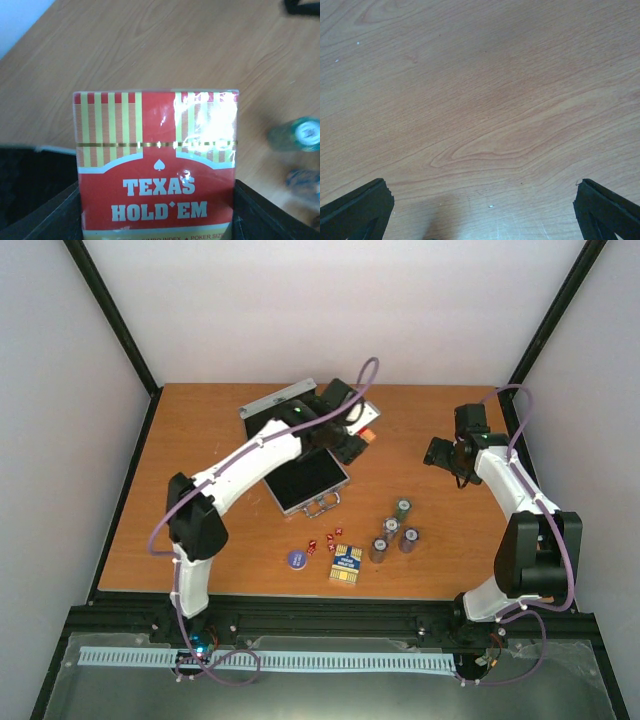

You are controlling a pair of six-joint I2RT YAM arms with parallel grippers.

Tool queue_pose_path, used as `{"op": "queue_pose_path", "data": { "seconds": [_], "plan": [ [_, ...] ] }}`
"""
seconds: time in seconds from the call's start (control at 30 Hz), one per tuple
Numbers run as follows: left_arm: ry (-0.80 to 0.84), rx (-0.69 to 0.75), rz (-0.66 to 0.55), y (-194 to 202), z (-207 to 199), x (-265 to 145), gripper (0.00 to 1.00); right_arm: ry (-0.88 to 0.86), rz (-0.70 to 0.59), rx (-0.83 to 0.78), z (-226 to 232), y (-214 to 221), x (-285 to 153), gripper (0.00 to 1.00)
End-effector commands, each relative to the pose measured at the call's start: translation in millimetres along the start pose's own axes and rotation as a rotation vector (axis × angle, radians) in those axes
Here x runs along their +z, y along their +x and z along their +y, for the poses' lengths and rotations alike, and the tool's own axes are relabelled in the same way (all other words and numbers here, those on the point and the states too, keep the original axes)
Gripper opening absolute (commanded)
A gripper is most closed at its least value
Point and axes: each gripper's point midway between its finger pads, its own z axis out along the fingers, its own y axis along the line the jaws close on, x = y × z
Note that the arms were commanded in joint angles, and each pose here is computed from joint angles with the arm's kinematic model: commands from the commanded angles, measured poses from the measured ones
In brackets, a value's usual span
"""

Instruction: Pack up texas hold em set

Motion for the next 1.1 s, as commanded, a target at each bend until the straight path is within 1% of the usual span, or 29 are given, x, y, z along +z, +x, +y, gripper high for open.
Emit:
{"op": "queue_pose_path", "data": {
  "seconds": [0.0, 0.13, 0.23, 0.33, 0.43, 0.6, 0.7, 0.87, 1.07],
  "plan": [
    [-0.057, 0.074, 0.07, 43, 51, 13, 0.41, 0.001, -0.035, 0.035, -4, -3, -7, 1.0],
    [-0.074, 0.078, 0.131, 85, 73, 19, 0.44, 0.01, -0.035, 0.039, -6, -1, -7, 1.0],
    [-0.099, 0.079, 0.204, 115, 86, 29, 0.45, 0.005, -0.029, 0.044, -6, 0, -4, 1.0],
    [-0.138, 0.07, 0.246, 132, 102, 38, 0.45, 0.004, -0.031, 0.05, -5, -1, -3, 1.0],
    [-0.161, 0.068, 0.257, 137, 113, 46, 0.46, 0.011, -0.034, 0.051, -6, -2, -1, 1.0],
    [-0.226, 0.103, 0.289, 144, 129, 67, 0.45, 0.029, -0.035, 0.048, -9, -2, 2, 1.0],
    [-0.244, 0.091, 0.309, 151, 139, 78, 0.46, 0.037, -0.031, 0.047, -11, -1, 4, 1.0],
    [-0.31, 0.064, 0.296, 150, 164, 79, 0.49, 0.042, -0.04, 0.041, -12, -2, 4, 1.0],
    [-0.333, 0.065, 0.273, 143, 171, 78, 0.49, 0.055, -0.023, 0.049, -15, 4, 12, 1.0]
  ]
}}
